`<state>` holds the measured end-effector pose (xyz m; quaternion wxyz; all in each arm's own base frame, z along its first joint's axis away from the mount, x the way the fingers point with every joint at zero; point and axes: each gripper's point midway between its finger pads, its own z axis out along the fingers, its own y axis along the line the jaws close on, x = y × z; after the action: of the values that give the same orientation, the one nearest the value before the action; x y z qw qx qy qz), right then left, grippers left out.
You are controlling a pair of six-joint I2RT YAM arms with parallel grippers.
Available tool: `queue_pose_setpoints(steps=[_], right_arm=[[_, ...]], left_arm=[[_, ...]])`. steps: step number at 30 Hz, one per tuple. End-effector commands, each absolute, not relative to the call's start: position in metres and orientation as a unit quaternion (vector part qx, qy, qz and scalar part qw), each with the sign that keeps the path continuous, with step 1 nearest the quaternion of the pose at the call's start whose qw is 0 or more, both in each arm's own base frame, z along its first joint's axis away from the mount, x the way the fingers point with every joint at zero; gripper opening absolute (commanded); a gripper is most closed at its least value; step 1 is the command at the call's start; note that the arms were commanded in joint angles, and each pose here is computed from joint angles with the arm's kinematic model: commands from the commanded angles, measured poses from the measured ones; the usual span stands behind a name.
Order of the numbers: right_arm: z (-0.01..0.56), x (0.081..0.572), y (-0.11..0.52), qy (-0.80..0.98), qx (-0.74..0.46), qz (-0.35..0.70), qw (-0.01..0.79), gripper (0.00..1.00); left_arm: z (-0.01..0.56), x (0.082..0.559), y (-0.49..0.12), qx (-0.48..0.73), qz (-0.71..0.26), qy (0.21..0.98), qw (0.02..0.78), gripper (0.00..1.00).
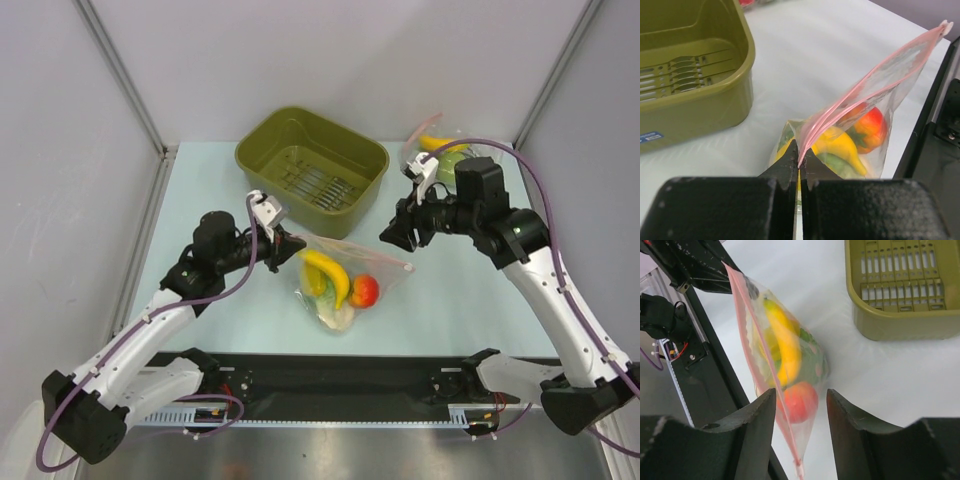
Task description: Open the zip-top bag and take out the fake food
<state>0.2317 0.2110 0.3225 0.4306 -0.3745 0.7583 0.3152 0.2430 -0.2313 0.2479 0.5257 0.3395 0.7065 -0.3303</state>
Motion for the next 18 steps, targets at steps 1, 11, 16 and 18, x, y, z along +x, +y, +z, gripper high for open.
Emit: queue_pose_setpoints(steps=[1,11,16,18], right_arm=[[0.34,0.237,0.228,0.729,-0.395,0.337,0.446,0.5],[0.323,0.233,0.26,0.721,-0.421,0.359,0.417,0.5],[0.311,0.233,0.266,0.724,-0.422,0.368,0.403,0.5],[0.306,0.235,0.268,0.726,-0.423,0.37,0.398,0.5]], left_arm=[[0.264,0.232,-0.241,0.375,-0.347,0.667,0.542,0.0],[0.265,0.229,-0.242,0.382,-0.348,0.664,0.54,0.0],[0.266,0.228,-0.242,0.384,-0.347,0.663,0.541,0.0],[0.265,0.227,-0.242,0.385,-0.347,0.663,0.54,0.0]])
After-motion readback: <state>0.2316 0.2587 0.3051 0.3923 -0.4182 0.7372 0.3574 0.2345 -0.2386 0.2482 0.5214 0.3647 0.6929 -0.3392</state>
